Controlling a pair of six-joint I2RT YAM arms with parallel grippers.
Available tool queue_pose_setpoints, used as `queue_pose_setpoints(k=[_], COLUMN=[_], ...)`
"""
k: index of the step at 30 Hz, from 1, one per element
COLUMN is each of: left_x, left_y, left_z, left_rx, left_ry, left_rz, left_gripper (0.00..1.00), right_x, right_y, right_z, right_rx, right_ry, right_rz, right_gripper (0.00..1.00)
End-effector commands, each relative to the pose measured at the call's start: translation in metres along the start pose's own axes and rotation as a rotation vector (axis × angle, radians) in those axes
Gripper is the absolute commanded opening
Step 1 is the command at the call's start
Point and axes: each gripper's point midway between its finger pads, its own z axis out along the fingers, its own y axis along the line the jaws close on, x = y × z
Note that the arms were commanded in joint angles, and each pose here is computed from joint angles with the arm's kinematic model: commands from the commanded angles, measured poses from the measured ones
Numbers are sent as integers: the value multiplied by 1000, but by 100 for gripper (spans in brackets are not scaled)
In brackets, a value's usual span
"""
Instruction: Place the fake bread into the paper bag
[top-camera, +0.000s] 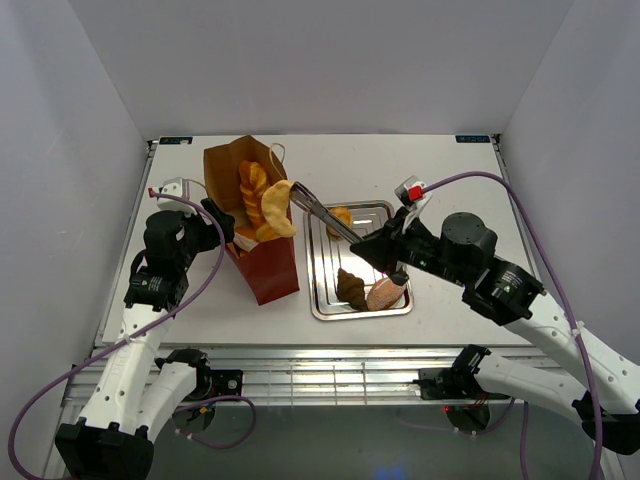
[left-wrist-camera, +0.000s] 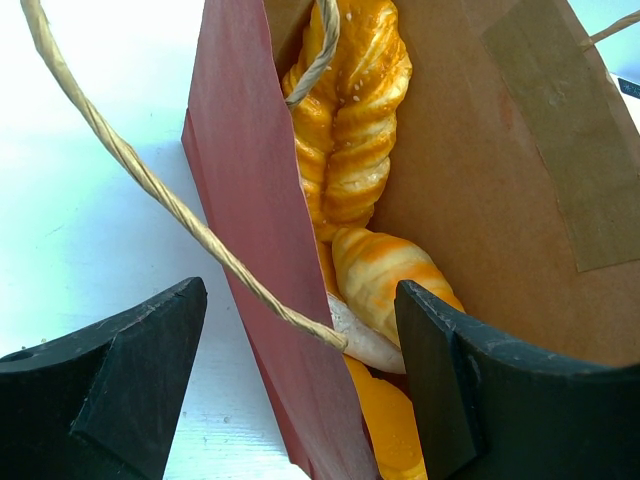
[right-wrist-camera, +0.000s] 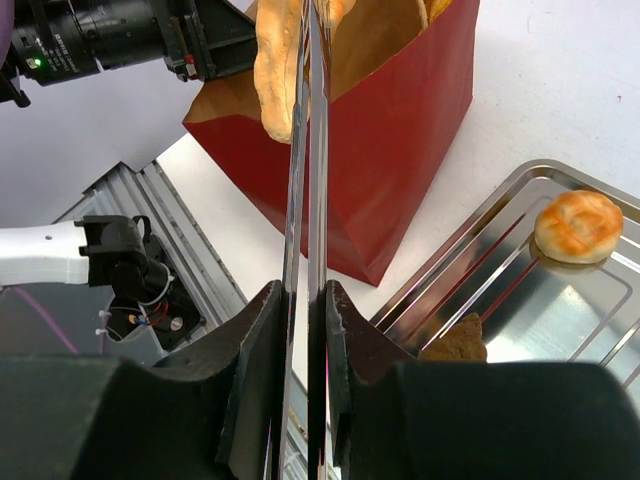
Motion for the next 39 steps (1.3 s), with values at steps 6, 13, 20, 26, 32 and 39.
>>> queue_pose_setpoints(k=[6,13,20,26,32,39], left_x=[2,2,1,1,3,4], left_y=[-3,-2,-2,-3,-8,-7], left_z=[-2,-2,-2,-2,-3,-2], left_rx=[16,16,15,17,45,43], left_ry=[2,2,-2,-1,11,12], left_rz=[1,1,-1,0,-1,0], left_gripper=[86,86,86,86,86,86], right_x=[-55,-53,-30,-3,12,14], right_y=[16,17,13,11,9,11], right_z=[0,12,23,29,32,30], right_rx=[-49,-64,-75,-96,-105,-110], right_ry=[-154,-145,-109,-77,-48,-49], right_rz=[-54,-53,-18,28,45,46], right_gripper=[18,18,22,27,34,45])
